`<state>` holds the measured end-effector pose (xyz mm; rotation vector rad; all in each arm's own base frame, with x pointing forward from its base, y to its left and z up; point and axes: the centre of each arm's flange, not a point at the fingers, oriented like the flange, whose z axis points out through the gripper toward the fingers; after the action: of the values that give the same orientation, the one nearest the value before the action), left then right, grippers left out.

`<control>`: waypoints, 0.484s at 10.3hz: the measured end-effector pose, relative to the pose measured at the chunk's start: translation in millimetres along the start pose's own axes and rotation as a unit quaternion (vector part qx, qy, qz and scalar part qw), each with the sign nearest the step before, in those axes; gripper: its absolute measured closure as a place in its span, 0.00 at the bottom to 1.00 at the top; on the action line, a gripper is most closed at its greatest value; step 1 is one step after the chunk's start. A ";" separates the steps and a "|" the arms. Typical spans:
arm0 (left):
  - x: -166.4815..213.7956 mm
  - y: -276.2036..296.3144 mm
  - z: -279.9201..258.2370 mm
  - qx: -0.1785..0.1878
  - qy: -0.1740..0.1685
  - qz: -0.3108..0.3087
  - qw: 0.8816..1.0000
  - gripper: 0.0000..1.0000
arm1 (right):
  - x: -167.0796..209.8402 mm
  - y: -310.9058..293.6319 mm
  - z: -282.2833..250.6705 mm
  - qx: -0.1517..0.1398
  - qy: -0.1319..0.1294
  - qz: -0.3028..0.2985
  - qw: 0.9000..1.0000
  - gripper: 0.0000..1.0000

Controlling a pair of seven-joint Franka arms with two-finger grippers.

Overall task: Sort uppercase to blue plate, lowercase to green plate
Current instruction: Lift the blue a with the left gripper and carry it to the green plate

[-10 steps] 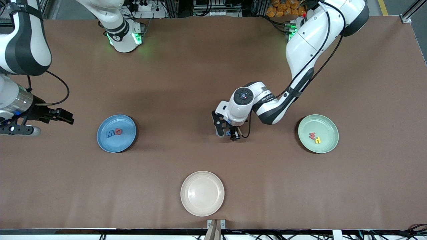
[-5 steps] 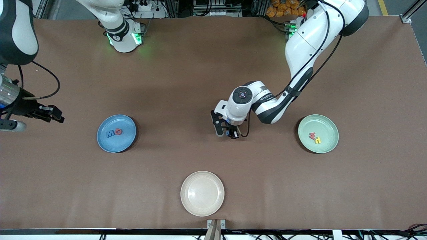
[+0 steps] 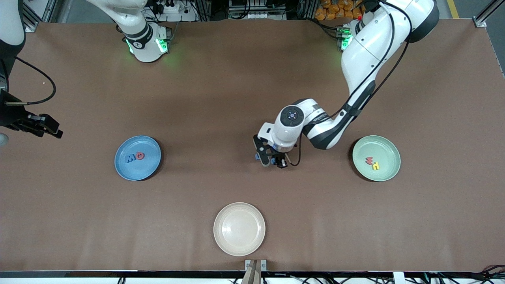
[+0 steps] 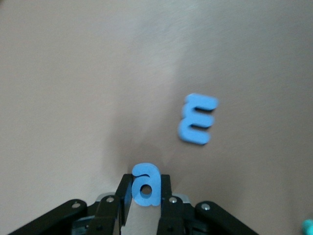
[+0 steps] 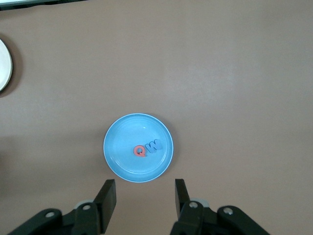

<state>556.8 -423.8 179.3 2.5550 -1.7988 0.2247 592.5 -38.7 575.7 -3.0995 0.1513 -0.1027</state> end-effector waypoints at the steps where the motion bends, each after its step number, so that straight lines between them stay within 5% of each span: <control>1: -11.6 -19.3 -4.1 0.003 -0.011 -0.013 1.000 0.73 | -1.5 -1.6 -4.9 0.000 0.003 -0.001 1.000 0.37; 5: -114.5 -139.5 -67.5 0.016 -0.101 -0.081 0.991 0.73 | -11.2 -21.1 -24.1 0.002 0.015 -0.017 1.000 0.35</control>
<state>642.1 -263.1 242.6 2.8193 -1.6429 -0.0067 581.7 -17.5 599.9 -3.0987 0.1000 -0.1504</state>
